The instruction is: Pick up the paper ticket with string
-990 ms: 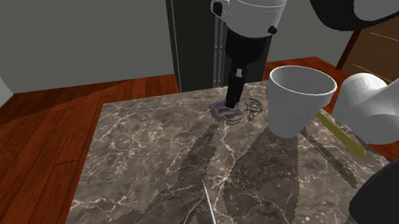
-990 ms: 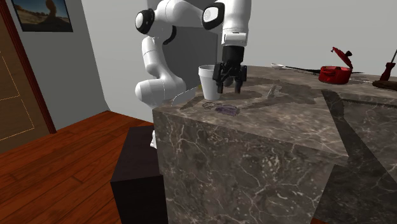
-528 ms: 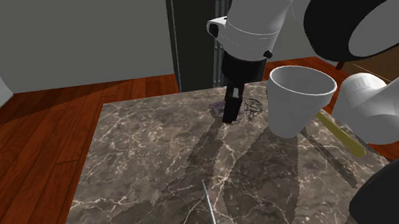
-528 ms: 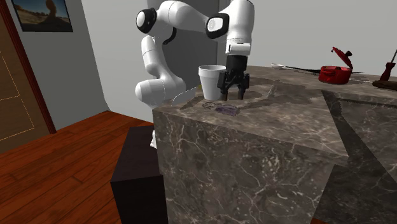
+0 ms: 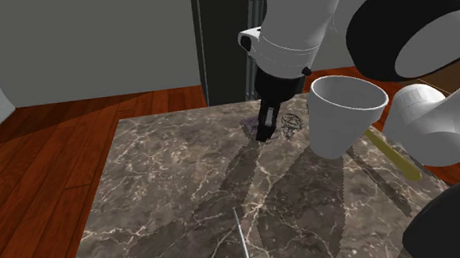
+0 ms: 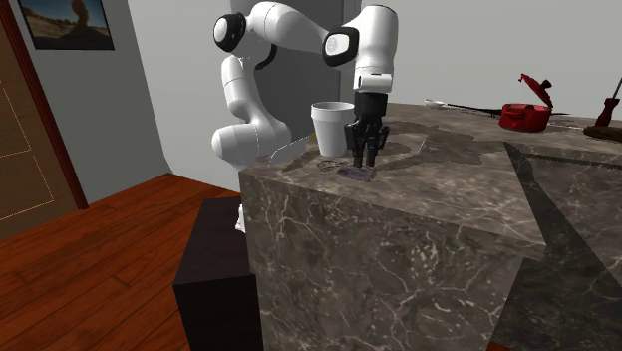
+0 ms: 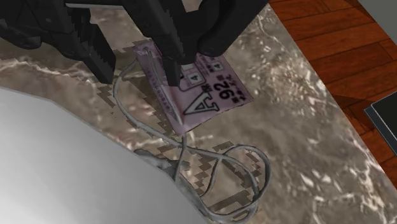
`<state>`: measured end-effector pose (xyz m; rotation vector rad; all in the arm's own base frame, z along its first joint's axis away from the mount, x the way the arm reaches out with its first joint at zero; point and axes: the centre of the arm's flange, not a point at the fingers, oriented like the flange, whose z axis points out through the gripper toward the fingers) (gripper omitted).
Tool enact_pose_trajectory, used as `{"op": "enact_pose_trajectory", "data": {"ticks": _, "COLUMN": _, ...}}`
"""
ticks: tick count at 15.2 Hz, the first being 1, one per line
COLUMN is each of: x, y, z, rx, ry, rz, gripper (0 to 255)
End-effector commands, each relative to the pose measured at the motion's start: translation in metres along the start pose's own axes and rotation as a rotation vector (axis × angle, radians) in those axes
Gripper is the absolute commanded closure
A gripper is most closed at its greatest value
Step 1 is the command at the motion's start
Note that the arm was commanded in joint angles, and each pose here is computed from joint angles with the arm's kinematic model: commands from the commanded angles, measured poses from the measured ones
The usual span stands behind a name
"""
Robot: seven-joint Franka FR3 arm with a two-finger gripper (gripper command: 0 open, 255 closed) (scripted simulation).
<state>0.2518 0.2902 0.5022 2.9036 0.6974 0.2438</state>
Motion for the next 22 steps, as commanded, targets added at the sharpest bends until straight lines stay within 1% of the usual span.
{"op": "enact_pose_trajectory", "data": {"ticks": 1, "x": 0.000, "y": 0.000, "z": 0.001, "rx": 0.000, "ry": -0.001, "rz": 0.000, "gripper": 255}}
{"op": "enact_pose_trajectory", "data": {"ticks": 5, "x": -0.001, "y": 0.000, "z": 0.001, "rx": 0.000, "ry": -0.002, "rz": 0.000, "gripper": 255}}
{"op": "enact_pose_trajectory", "data": {"ticks": 20, "x": 0.009, "y": 0.014, "z": -0.076, "rx": 0.000, "ry": -0.002, "rz": 0.000, "gripper": 255}}
{"op": "enact_pose_trajectory", "data": {"ticks": 22, "x": 0.009, "y": 0.014, "z": -0.077, "rx": 0.000, "ry": -0.002, "rz": 0.000, "gripper": 255}}
